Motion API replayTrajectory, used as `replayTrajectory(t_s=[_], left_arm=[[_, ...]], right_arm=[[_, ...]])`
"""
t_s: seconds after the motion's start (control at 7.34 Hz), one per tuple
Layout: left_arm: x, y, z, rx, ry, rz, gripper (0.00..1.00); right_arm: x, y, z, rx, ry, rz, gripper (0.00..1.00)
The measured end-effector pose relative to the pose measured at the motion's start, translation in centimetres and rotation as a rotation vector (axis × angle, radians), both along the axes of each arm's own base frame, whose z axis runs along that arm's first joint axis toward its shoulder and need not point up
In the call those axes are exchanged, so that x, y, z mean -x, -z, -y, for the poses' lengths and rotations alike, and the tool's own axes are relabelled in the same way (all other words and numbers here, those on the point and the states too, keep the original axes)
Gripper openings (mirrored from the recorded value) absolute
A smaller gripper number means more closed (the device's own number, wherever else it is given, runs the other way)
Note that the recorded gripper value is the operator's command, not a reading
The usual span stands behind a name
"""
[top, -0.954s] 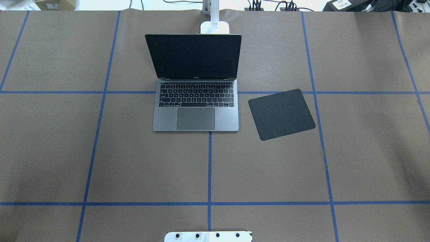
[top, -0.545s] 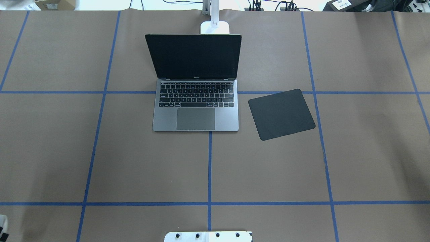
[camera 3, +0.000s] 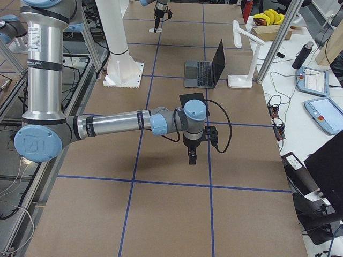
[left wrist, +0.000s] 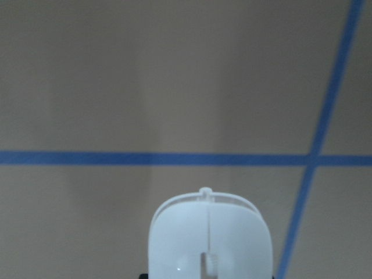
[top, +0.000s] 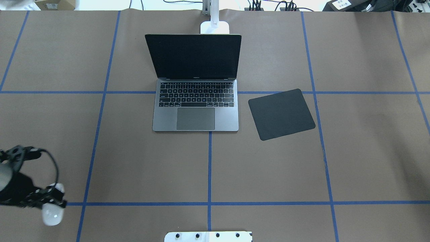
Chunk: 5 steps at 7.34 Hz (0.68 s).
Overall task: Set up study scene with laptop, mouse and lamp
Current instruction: 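Carry the white mouse with the left gripper over the mouse pad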
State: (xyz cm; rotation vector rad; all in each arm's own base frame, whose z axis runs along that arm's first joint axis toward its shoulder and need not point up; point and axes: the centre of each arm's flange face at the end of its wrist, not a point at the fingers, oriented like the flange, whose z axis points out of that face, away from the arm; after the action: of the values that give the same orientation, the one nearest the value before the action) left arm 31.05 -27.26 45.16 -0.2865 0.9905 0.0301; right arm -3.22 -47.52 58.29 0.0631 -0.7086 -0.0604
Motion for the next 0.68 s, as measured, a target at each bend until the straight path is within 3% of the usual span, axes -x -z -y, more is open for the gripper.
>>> replayTrajectory(t_s=[0.68], left_arm=[[-14.5, 26.7, 12.4, 0.003, 0.062, 0.053, 0.13]], right_arm=[[0.0, 0.2, 0.2, -0.001, -0.001, 0.004, 1.00]])
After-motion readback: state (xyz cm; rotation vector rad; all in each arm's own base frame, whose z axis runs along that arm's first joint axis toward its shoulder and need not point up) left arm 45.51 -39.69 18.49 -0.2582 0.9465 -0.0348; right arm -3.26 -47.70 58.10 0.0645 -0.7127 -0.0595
